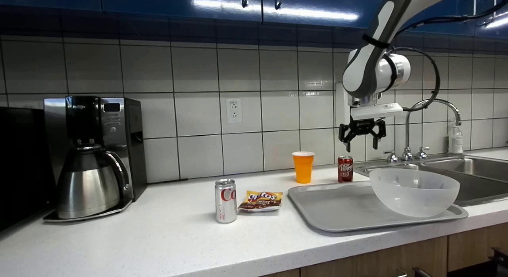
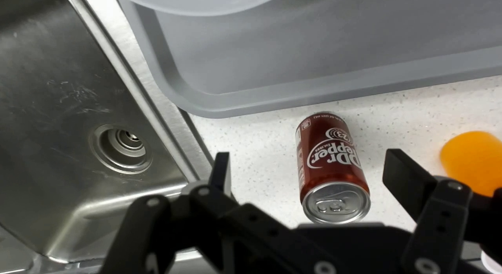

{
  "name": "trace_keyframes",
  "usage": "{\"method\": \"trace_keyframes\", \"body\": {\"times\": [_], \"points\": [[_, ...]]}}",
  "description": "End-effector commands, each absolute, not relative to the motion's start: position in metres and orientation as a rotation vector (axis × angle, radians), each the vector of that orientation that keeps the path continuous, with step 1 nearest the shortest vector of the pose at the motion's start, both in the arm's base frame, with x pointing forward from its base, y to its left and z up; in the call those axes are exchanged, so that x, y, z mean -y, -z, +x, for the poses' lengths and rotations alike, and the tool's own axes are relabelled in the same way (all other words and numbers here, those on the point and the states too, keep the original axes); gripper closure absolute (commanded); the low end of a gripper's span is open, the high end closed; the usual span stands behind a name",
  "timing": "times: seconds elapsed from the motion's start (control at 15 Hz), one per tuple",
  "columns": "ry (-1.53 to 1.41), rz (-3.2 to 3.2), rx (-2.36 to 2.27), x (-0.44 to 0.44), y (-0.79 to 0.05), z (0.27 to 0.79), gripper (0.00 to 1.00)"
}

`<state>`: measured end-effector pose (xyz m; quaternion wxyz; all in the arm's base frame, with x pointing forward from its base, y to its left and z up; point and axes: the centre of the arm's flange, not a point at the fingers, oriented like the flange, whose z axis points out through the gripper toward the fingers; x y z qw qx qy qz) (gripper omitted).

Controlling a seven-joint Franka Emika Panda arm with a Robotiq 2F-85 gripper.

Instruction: Put the two cans on the grey tray

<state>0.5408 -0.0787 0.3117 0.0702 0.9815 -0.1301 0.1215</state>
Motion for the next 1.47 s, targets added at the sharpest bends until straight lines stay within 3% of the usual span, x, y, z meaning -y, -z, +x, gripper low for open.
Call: {"method": "trace_keyframes", "body": {"times": [0.0,1.4], "points": [[-0.323,2.913,0.42,0.078,-0.302,0.571,0.0],[-0.047,2.949,0.427,0.074,-0.248,0.643,0.0]]}}
